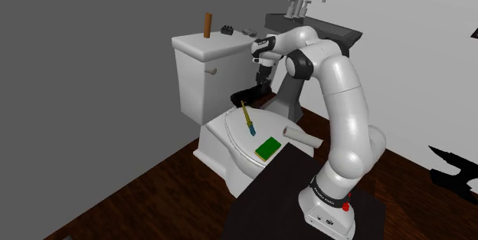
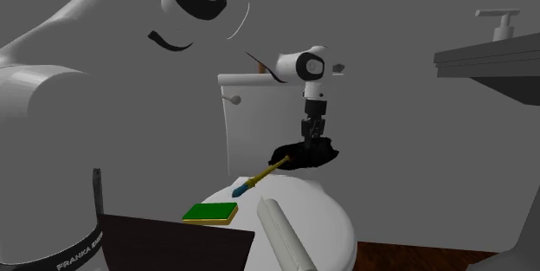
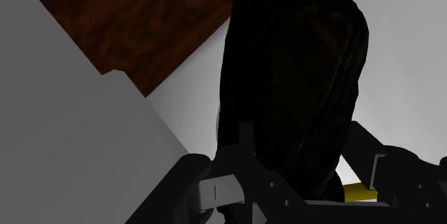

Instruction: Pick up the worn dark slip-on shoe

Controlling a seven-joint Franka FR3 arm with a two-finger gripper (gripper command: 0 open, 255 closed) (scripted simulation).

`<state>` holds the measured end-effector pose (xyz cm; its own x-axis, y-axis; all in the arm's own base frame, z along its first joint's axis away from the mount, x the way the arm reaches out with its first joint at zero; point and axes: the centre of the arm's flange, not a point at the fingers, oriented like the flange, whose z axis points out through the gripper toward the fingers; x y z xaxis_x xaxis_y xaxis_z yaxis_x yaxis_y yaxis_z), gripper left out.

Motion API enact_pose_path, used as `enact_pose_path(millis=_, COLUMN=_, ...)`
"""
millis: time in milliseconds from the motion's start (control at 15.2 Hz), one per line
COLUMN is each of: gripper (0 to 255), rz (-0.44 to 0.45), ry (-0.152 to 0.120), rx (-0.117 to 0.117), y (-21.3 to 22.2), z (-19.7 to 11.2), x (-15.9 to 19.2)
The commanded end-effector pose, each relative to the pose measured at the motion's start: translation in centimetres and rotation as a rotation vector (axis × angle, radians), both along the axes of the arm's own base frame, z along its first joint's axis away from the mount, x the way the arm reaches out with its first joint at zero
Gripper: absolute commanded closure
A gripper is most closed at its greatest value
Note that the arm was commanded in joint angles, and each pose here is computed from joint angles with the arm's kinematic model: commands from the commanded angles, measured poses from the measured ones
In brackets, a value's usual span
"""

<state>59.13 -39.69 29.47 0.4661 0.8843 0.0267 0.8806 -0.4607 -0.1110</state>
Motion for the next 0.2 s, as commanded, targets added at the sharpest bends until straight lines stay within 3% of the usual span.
enact_pose_path(millis=0, gripper=255, rz=0.000, ry=-0.002, rx=-0.001, y=-0.08, z=1.22, x=-0.02)
enact_pose_path(millis=132, gripper=255, rz=0.000, ry=-0.002, rx=-0.001, y=-0.08, z=1.30, x=-0.02)
